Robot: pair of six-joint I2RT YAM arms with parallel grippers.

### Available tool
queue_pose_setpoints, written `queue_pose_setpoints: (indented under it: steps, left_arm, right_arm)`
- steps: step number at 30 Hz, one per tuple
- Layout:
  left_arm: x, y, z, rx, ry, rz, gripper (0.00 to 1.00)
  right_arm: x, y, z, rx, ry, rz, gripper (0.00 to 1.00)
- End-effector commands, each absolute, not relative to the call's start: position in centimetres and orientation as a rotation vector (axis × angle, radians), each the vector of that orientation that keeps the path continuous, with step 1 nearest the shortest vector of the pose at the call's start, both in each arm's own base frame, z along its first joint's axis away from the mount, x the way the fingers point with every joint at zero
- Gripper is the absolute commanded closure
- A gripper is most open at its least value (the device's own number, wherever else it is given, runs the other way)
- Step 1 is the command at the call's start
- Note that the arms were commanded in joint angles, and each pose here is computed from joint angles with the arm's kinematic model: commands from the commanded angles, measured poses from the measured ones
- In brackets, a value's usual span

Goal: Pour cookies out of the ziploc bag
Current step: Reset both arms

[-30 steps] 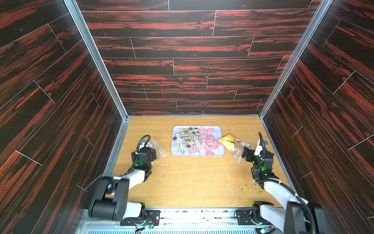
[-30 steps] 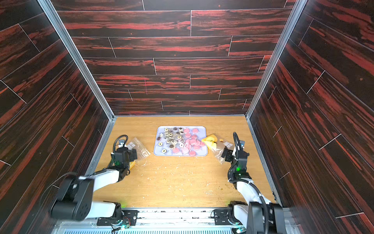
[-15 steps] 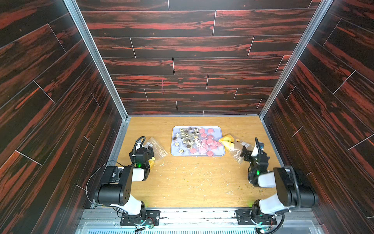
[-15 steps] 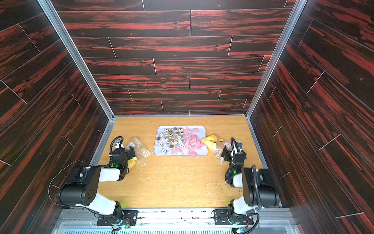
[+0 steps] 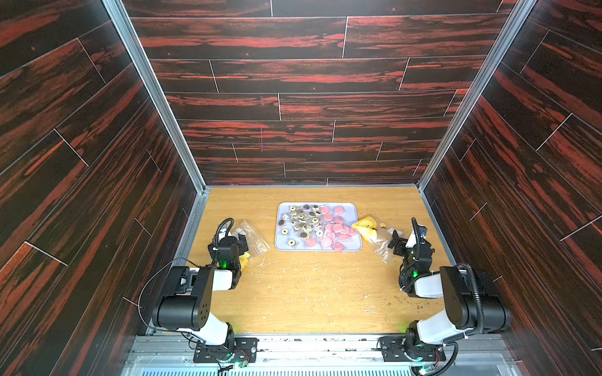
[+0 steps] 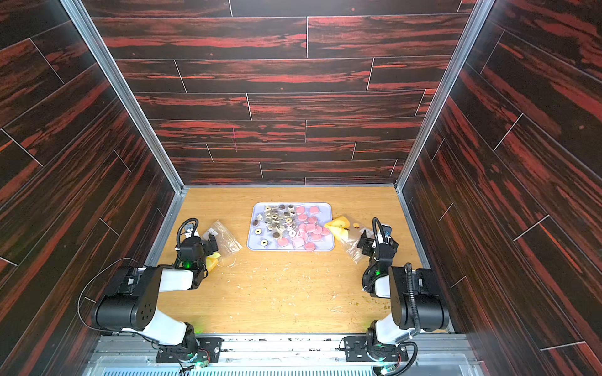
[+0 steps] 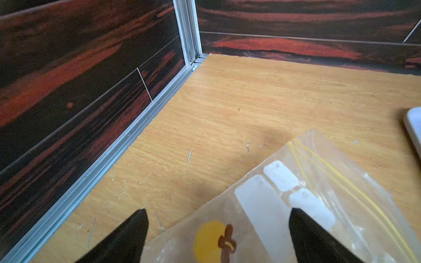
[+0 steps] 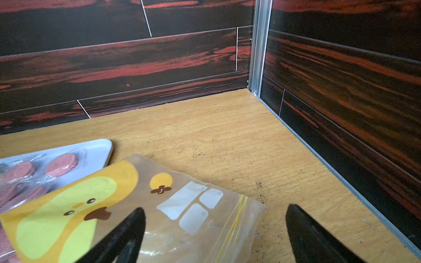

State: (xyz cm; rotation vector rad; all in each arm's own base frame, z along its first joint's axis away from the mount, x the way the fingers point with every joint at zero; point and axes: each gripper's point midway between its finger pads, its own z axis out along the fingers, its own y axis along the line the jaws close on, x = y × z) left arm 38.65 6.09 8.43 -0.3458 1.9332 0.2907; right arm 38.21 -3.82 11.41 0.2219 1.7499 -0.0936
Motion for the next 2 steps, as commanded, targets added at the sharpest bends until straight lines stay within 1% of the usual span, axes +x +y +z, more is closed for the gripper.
queue_pose_setpoints:
  steps: [1,2]
  left_arm:
    - [39.06,6.25,9.62,-0.36,1.895,0.269,0.0]
    - [38.99,6.18,9.6,-0.354,1.899,0.267,0.0]
  right_arm:
    - [38.54,-4.07,11.75,0.23,1.731,-0.104,0.01]
    - [38.52,-4.06,11.73,0.231,1.732,-0.104,0.01]
